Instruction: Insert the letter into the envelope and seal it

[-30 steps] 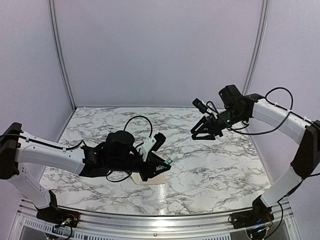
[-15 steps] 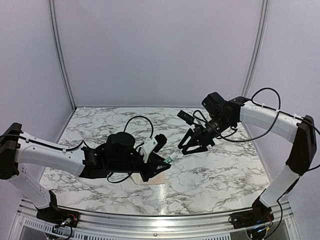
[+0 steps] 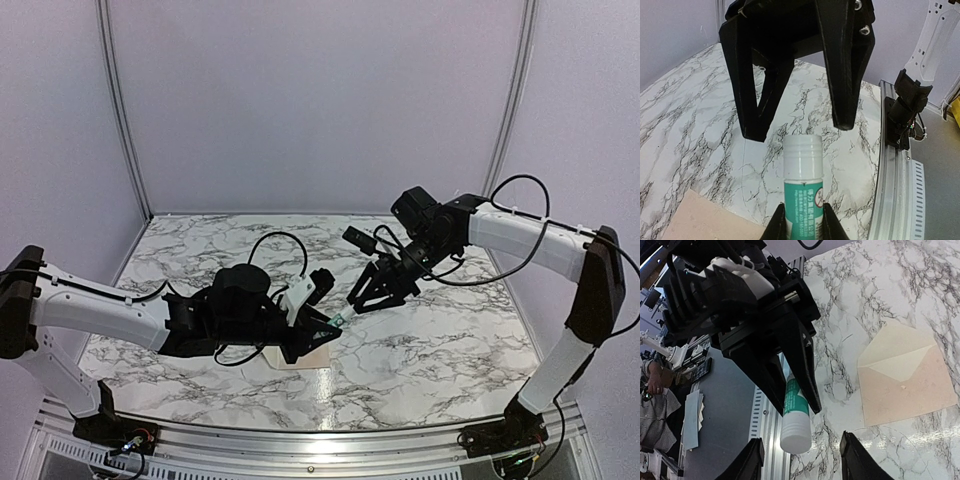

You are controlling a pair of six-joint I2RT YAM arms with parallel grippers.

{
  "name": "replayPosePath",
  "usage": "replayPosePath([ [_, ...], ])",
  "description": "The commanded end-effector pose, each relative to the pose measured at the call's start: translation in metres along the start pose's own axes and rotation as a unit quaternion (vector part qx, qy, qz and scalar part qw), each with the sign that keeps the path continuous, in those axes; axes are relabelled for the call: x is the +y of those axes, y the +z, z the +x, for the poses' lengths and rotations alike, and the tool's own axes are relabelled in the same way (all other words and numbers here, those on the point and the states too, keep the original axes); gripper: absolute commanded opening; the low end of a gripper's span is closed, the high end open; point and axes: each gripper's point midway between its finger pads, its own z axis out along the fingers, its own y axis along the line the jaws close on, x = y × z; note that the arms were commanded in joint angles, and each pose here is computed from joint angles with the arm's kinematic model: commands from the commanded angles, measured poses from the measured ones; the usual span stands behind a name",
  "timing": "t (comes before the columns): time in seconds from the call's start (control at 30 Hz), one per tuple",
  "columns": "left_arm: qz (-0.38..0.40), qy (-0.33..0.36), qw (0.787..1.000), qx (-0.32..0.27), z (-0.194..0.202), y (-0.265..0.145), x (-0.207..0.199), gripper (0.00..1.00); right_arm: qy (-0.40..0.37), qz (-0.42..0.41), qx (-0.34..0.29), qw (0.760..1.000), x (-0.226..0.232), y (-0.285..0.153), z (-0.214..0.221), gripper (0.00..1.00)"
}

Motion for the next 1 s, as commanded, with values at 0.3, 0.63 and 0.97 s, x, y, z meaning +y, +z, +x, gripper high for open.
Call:
replayPosePath([
  [0.3,0.011,0.012,0.999,-0.031,-0.021,0.0,-0.007,0.03,-0.018,-0.013,0.009,1.0,0.005,0.014,-0.009,0.37],
  [0.63,0.01,0.012,1.0,-0.026,-0.018,0.002,-0.006,0.03,-0.021,-0.012,0.016,1.0,0.003,0.015,-0.004,0.06],
  [0.97,0.032,0.013,0.999,0.003,0.006,0.007,-0.009,0.0,-0.09,0.063,0.051,0.993,-0.003,-0.019,-0.01,0.0],
])
